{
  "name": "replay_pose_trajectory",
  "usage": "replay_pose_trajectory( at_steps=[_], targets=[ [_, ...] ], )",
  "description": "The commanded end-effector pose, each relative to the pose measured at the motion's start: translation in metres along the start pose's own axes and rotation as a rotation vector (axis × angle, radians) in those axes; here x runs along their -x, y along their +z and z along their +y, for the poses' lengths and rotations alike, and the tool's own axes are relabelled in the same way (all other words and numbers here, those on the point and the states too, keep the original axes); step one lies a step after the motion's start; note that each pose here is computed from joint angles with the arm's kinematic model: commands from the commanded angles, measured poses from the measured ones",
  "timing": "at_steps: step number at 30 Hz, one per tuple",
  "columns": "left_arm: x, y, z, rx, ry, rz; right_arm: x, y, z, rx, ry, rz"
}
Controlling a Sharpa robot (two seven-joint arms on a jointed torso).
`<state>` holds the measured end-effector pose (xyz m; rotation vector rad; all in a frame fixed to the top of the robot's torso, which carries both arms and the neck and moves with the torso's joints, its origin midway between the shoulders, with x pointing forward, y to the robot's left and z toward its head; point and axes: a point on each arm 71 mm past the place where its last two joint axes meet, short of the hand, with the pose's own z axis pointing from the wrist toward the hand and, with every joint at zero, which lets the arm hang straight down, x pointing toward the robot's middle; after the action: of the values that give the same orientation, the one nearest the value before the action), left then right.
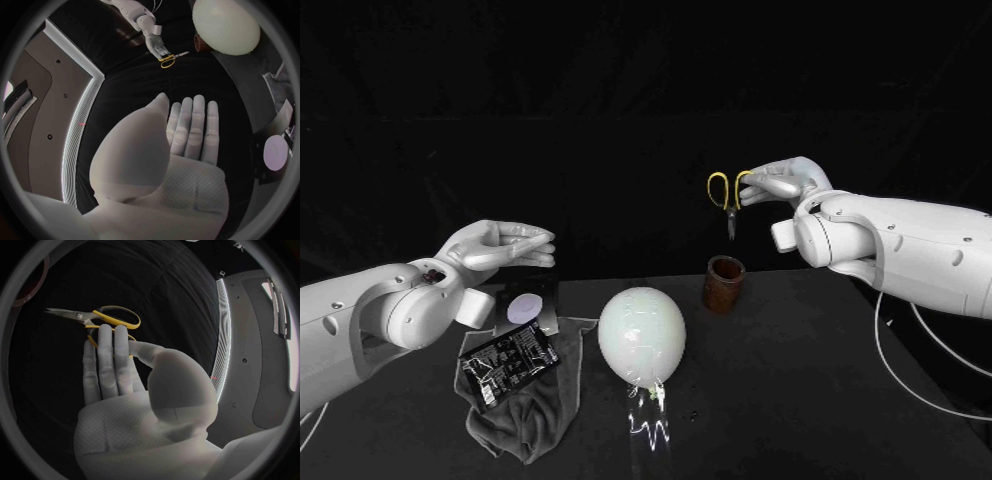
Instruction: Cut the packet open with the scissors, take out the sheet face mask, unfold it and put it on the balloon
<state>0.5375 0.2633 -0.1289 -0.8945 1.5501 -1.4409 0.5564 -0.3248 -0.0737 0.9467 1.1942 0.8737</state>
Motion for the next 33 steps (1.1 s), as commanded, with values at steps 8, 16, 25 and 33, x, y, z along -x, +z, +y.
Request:
replay_pose_trajectory(
  at_steps=[8,16,25,33],
  targets=[
    [-0.0007,-0.0023,-0.0006,-0.039,-0.058,-0.021,-0.009,-0.011,-0.006,-0.024,0.017,0.101],
    [0.0024,-0.0035,0.0025,-0.061,-0.094,-0.069,-0.015,-0.018,-0.015,-0.044,0.012,0.128],
    [0.0034,-0.0064,0.0093,-0.09,-0.1,-0.101,-0.021,-0.022,-0.036,-0.088,0.002,0.146],
    [0.0042,-0.0085,0.0107,-0.093,-0.101,-0.102,-0.029,-0.022,-0.051,-0.096,-0.026,0.156]
  ],
)
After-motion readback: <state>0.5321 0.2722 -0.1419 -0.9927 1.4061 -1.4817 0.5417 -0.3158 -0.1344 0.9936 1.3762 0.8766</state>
